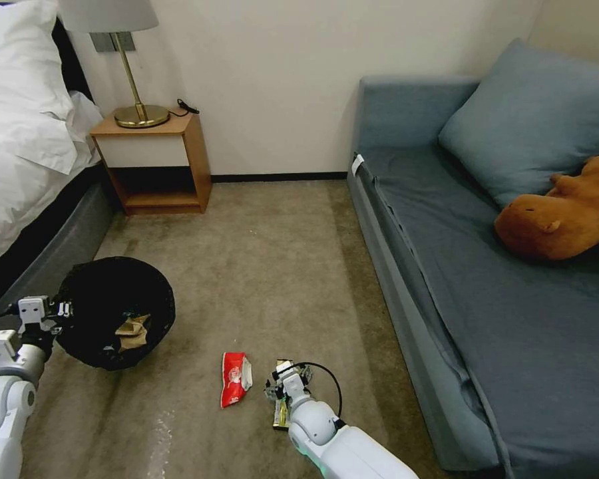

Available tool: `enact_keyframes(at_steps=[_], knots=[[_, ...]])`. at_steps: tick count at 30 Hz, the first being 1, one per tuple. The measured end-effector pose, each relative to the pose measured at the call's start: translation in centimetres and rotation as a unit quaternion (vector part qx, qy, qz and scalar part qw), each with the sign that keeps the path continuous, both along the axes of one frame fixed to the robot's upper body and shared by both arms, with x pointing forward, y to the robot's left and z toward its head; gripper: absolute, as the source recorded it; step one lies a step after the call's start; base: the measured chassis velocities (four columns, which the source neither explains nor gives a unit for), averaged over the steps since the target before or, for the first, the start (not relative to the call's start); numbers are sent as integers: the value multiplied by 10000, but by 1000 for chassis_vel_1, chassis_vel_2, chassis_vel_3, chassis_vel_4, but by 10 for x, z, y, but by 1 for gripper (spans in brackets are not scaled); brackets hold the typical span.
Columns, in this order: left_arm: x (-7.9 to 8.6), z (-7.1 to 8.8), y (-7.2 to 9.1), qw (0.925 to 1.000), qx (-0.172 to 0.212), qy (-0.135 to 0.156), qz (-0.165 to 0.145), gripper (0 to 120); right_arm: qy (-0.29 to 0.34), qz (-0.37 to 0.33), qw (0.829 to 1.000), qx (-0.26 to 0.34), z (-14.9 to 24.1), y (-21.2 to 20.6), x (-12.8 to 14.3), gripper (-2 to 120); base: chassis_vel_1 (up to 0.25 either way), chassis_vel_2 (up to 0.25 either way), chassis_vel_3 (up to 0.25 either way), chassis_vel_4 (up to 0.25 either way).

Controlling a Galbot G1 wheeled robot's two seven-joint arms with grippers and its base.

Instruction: Pick up the trash bin, then pick up the garbage on the floor and place it into the trash bin.

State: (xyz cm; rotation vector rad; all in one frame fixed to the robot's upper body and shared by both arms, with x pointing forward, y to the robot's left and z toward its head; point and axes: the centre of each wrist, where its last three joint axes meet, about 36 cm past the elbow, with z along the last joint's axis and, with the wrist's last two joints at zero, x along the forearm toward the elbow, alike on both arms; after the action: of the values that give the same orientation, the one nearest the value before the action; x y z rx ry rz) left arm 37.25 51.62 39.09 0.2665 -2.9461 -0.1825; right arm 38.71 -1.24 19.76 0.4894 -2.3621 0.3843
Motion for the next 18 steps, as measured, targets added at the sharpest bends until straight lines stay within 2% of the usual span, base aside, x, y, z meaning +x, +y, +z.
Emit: enact_keyframes(at_steps=[6,11,18], knots=[[-2,1,1,10000,25,-16,-3,4,79,-7,10000,55,-4,1,-3,94,0,0,0,0],[-4,-1,1,10000,34,-20,-22,4,164,-3,9998,93,-8,-3,-6,76,0,0,0,0],[-5,1,3,10000,55,-25,-55,4,315,13,9995,68,-16,-9,-11,74,0,0,0,0]])
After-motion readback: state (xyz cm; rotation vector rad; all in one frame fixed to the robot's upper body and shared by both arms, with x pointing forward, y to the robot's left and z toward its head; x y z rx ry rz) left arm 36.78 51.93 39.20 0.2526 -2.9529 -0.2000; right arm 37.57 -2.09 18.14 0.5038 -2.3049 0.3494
